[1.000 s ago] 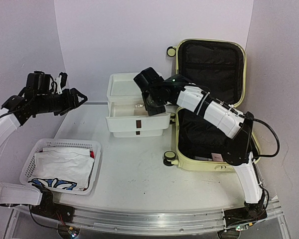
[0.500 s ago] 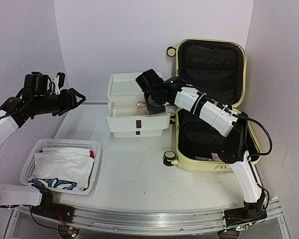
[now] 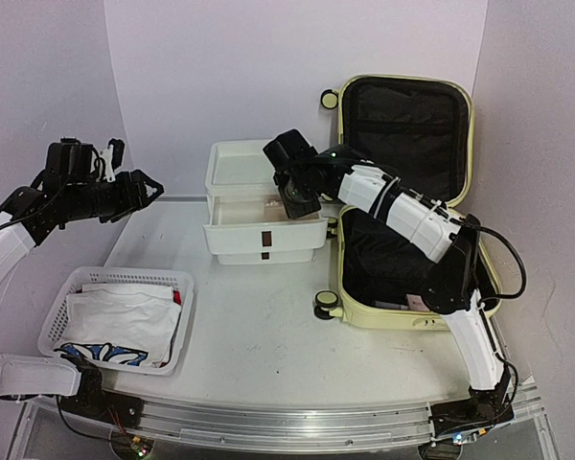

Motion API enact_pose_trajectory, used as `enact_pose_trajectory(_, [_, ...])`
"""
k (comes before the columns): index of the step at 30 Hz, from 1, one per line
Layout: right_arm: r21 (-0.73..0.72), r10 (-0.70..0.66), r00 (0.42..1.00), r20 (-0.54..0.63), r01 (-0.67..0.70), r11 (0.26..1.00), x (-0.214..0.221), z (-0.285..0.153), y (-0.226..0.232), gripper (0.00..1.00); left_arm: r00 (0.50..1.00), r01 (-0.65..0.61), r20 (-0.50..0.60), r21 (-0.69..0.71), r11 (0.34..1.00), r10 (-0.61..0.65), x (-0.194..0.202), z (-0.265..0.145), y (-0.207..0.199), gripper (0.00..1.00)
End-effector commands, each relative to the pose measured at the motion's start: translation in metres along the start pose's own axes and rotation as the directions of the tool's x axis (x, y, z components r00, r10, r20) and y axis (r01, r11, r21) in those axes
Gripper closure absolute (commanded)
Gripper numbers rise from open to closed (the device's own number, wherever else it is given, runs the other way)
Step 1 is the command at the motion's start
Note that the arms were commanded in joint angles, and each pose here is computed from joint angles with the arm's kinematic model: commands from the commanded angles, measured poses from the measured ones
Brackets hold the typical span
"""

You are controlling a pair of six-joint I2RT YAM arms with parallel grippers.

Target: Open, take out, and arrange the luggage

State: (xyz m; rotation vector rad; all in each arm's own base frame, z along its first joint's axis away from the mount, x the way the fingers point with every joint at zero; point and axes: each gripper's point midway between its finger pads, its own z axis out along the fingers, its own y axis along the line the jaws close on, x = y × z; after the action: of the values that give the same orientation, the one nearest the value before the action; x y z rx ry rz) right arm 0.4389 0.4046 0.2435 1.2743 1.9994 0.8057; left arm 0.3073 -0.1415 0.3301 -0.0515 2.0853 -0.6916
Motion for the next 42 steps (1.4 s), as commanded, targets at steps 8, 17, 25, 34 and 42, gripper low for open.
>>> enact_pose_trajectory(8, [-0.080, -0.107, 0.989, -0.105, 0.098, 0.992, -0.008, -0.066, 0.027, 0.47, 0.998, -0.018, 0.056, 0.007, 1.000, 0.018, -0.017, -0.001, -0.006, 0.32])
enact_pose_trajectory(17, [-0.153, -0.514, 0.853, -0.092, 0.498, 0.854, -0.028, -0.113, 0.026, 0.43, 0.998, -0.025, 0.064, -0.024, 0.999, 0.027, -0.018, 0.001, 0.000, 0.32])
enact_pose_trajectory(25, [-0.035, -0.904, 0.377, -0.201, 0.920, 0.391, -0.124, -0.123, -0.103, 0.21, 0.993, -0.103, 0.054, -0.090, 0.991, 0.108, -0.013, 0.009, 0.015, 0.25])
enact_pose_trajectory(34, [-0.204, -0.796, 0.277, -0.538, 0.874, 0.442, -0.169, -0.096, -0.209, 0.02, 0.997, -0.059, 0.049, -0.124, 0.991, 0.065, -0.008, 0.057, 0.034, 0.17])
enact_pose_trajectory(42, [-0.259, -0.551, 0.281, -0.786, 0.660, 0.705, -0.133, -0.079, -0.254, 0.02, 0.984, 0.112, -0.118, -0.188, 0.976, -0.135, 0.005, 0.073, 0.037, 0.17])
